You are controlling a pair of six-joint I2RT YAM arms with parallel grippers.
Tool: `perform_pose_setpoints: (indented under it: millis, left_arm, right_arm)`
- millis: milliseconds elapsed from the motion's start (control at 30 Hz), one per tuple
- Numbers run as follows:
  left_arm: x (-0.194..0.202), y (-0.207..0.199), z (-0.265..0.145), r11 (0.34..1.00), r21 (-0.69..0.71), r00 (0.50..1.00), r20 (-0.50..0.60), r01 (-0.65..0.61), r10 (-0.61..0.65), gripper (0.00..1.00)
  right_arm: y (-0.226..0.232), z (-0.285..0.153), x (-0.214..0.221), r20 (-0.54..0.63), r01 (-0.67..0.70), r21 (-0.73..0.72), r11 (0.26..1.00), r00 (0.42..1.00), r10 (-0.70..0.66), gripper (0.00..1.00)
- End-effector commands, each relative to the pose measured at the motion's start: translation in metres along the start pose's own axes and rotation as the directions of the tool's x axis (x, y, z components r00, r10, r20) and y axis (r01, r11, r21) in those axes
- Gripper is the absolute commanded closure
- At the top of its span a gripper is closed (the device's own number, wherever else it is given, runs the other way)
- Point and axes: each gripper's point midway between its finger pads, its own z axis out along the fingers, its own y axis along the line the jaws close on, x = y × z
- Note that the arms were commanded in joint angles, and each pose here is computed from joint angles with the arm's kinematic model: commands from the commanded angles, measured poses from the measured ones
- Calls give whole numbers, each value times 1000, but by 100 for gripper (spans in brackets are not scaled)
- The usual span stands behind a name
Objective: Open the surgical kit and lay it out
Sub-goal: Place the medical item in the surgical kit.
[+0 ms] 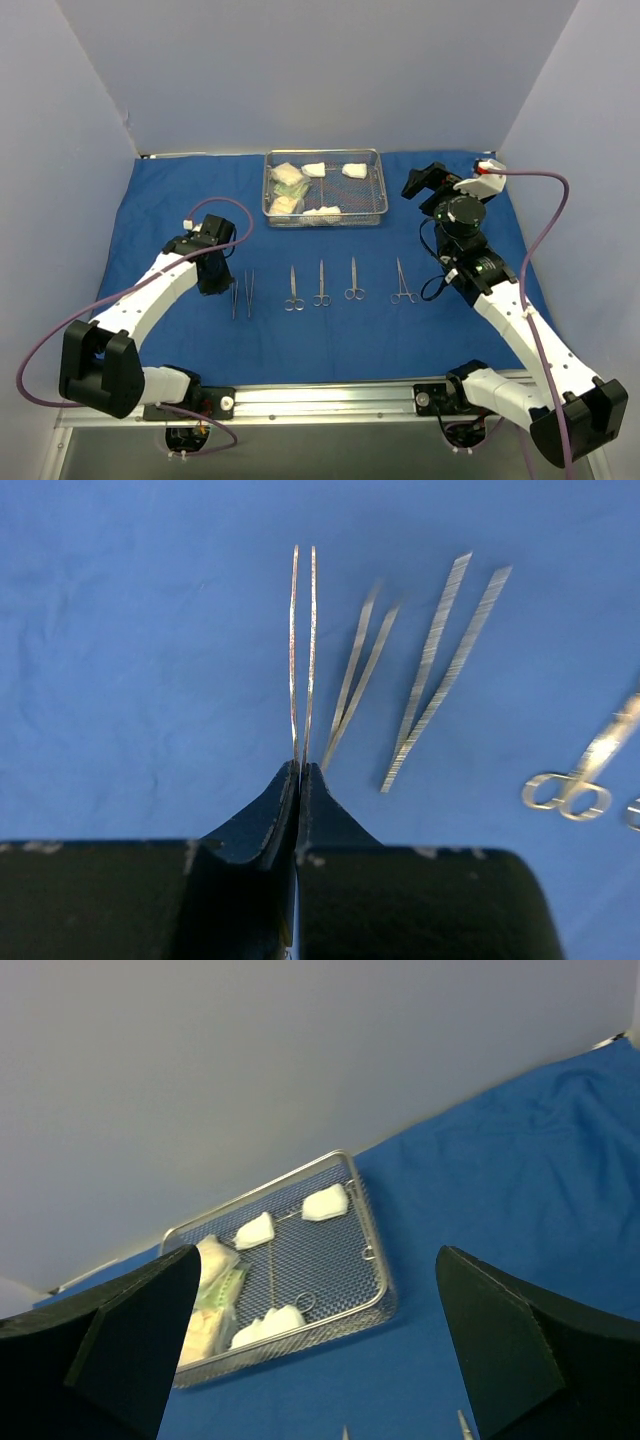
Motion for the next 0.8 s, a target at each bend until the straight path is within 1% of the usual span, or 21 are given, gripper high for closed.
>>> perform_pose_setpoints:
  millis: [0,167,367,533,567,767]
  left_arm:
    - [22,11,11,998,-57,996,-82,28,-33,98]
    - [38,11,21,997,-60,990,-133,42,-49,98]
    - [44,13,26,996,-69,987,-147,50,-60,98]
    - [50,9,32,997,-78,980,-197,24,-39,98]
    - [54,12,34,995,-96,974,-223,8,-29,98]
    - [55,8,27,996,-88,960,-279,-27,1,98]
  right_arm:
    - [-9,1,-3,7,14,5,1000,1000,-14,0]
    - [-17,13,7,-39,20,13,1000,999,-19,0]
    - [-21,20,13,-62,10,9,1000,998,-10,0]
    - [-26,20,14,-70,16,24,1000,997,-14,0]
    - [-27,20,13,-67,17,24,1000,998,-16,0]
    - [-33,19,9,-58,21,39,999,998,-19,0]
